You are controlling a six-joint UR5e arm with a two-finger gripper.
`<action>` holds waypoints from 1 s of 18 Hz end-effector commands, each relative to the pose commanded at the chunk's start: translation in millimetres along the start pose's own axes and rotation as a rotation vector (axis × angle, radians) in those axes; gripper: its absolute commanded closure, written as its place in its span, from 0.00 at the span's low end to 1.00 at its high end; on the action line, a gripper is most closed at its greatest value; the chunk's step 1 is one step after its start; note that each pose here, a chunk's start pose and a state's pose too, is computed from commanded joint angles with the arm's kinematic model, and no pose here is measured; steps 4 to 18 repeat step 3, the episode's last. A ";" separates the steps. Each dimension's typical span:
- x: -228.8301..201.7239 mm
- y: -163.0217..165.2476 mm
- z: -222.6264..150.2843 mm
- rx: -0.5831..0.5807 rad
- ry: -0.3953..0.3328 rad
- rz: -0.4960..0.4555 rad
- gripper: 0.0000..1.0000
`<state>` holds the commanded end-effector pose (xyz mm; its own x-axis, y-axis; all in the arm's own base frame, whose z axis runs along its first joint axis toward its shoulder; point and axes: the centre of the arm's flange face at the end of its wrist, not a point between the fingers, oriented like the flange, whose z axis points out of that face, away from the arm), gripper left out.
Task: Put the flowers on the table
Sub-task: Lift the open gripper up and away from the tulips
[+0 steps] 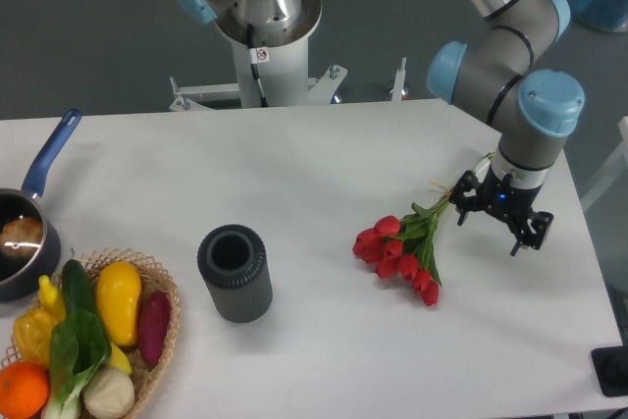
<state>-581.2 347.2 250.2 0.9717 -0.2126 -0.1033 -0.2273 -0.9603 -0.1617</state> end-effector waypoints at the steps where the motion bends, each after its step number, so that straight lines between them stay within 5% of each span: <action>1: 0.0 0.0 0.0 0.000 0.000 0.000 0.00; 18: 0.3 -1.0 0.1 0.000 0.000 0.001 0.00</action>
